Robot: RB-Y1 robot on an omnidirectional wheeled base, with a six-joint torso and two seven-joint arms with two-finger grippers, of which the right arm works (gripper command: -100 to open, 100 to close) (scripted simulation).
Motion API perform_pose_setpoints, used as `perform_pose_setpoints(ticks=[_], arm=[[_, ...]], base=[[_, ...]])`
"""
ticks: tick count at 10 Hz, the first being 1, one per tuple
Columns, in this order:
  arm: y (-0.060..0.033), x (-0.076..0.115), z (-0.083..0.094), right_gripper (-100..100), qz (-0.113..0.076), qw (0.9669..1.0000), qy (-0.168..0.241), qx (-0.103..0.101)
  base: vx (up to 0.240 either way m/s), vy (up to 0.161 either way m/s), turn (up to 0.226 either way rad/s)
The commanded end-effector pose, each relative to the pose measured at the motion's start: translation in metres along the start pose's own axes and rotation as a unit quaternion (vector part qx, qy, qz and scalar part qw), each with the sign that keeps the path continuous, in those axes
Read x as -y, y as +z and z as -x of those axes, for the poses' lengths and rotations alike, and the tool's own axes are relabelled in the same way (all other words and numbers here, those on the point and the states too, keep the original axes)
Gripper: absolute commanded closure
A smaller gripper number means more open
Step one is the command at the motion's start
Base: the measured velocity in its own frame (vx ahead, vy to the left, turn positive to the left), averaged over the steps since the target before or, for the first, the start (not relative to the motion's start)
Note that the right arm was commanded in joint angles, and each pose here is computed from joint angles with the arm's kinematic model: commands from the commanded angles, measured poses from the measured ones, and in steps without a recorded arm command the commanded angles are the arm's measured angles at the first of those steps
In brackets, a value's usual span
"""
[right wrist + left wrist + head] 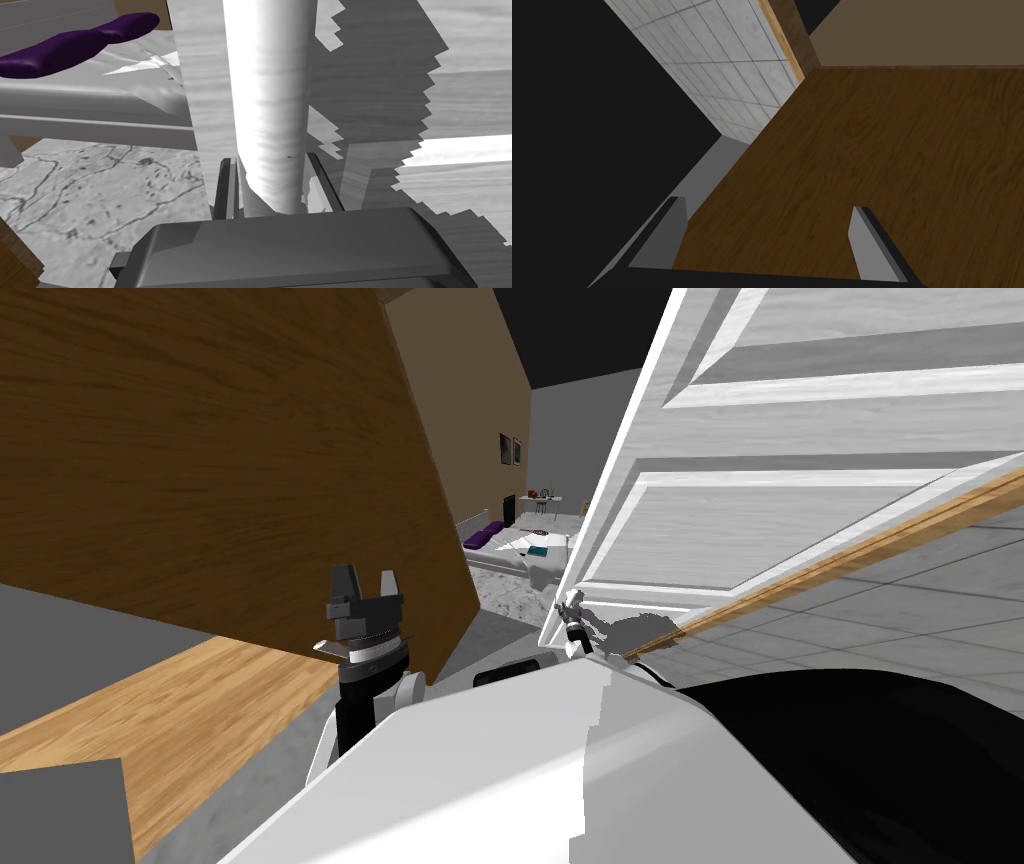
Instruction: Pull the door open
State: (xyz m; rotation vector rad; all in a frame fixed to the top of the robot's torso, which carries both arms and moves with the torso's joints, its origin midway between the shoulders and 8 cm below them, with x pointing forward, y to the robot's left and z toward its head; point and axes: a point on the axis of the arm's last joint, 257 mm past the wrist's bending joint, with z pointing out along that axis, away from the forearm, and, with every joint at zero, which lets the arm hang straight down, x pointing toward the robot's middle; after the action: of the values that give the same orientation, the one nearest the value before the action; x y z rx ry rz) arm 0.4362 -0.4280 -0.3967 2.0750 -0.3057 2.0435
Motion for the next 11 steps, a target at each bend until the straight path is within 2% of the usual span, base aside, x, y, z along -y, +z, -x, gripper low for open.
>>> perform_pose_setpoints(ticks=[1, 7, 8, 9, 10, 11], arm=[[-0.0004, 0.005, -0.002, 100, -0.012, 0.9999, 0.001, -0.003], [-0.0068, 0.022, -0.005, 100, -0.064, 0.9979, 0.002, -0.007], [-0.0079, 0.024, -0.005, 100, -0.07, 0.9975, 0.002, -0.007], [-0.0087, 0.022, -0.004, 100, -0.066, 0.9978, 0.001, -0.004], [-0.0142, 0.026, -0.002, 100, -0.081, 0.9967, 0.001, -0.002], [-0.0162, 0.027, -0.002, 100, -0.088, 0.9961, 0.001, -0.003]], base=[[-0.232, -0.032, 0.088], [-0.238, -0.025, 0.08], [-0.226, -0.067, 0.064], [-0.098, -0.031, 0.03], [-0.159, -0.018, 0.086], [-0.208, -0.037, 0.091]])
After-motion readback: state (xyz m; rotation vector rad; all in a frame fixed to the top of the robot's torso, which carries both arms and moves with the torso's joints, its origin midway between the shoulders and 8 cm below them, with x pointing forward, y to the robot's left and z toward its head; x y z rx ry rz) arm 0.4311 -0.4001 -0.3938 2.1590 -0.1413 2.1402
